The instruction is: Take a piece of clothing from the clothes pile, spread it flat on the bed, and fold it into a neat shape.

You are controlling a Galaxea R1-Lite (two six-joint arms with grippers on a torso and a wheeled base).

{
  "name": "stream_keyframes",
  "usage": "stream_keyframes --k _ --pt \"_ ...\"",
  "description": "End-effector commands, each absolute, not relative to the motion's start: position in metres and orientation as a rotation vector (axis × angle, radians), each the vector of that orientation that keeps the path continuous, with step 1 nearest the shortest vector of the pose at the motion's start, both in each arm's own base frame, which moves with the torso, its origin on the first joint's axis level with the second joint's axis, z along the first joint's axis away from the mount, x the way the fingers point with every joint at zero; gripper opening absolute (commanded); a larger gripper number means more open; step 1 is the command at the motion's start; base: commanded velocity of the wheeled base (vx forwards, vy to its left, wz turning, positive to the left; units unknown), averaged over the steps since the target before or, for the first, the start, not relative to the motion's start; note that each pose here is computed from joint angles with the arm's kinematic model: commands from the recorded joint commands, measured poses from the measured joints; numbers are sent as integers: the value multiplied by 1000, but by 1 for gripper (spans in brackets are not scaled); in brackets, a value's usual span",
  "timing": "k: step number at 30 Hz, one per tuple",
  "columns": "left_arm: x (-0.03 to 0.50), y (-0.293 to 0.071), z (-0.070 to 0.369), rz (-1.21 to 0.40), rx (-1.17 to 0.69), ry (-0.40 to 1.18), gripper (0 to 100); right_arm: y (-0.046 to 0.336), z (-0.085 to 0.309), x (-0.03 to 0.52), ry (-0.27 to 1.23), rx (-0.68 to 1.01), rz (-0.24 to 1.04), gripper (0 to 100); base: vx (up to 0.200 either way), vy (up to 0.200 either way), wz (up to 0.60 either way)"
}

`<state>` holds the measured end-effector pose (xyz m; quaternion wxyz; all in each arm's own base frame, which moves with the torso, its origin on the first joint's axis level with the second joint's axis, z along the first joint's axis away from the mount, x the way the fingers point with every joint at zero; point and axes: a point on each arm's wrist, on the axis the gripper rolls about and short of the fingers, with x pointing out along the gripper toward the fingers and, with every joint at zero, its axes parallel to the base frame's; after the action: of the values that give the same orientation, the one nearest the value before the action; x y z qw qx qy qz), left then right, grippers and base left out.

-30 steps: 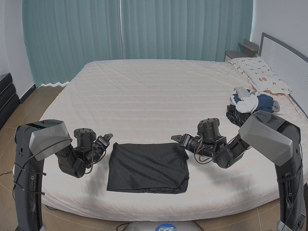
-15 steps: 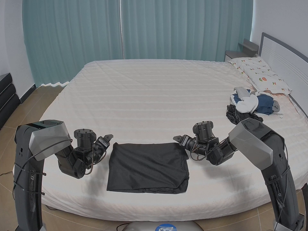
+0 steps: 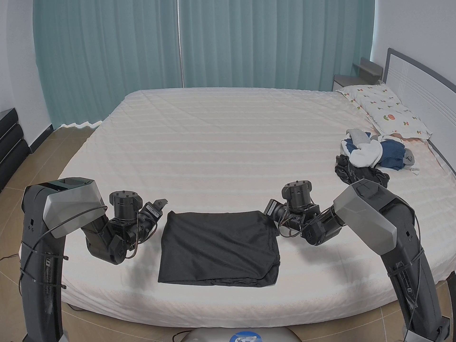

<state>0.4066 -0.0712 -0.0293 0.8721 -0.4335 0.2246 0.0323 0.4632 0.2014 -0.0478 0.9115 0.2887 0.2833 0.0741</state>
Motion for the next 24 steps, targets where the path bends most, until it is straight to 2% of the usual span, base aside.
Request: stream_keyframes --k 1,18,19,24 --pt "407 -72 -30 66 -903 471 100 198 -46 468 567 611 143 0 0 0 0" --pt "407 -73 -30 65 -900 469 100 194 -46 466 575 625 133 0 0 0 0" --pt "407 -73 -30 65 -900 469 100 196 -46 465 575 624 136 100 0 0 0" --pt "407 -73 -30 64 -900 468 100 199 -45 464 561 627 147 100 0 0 0"
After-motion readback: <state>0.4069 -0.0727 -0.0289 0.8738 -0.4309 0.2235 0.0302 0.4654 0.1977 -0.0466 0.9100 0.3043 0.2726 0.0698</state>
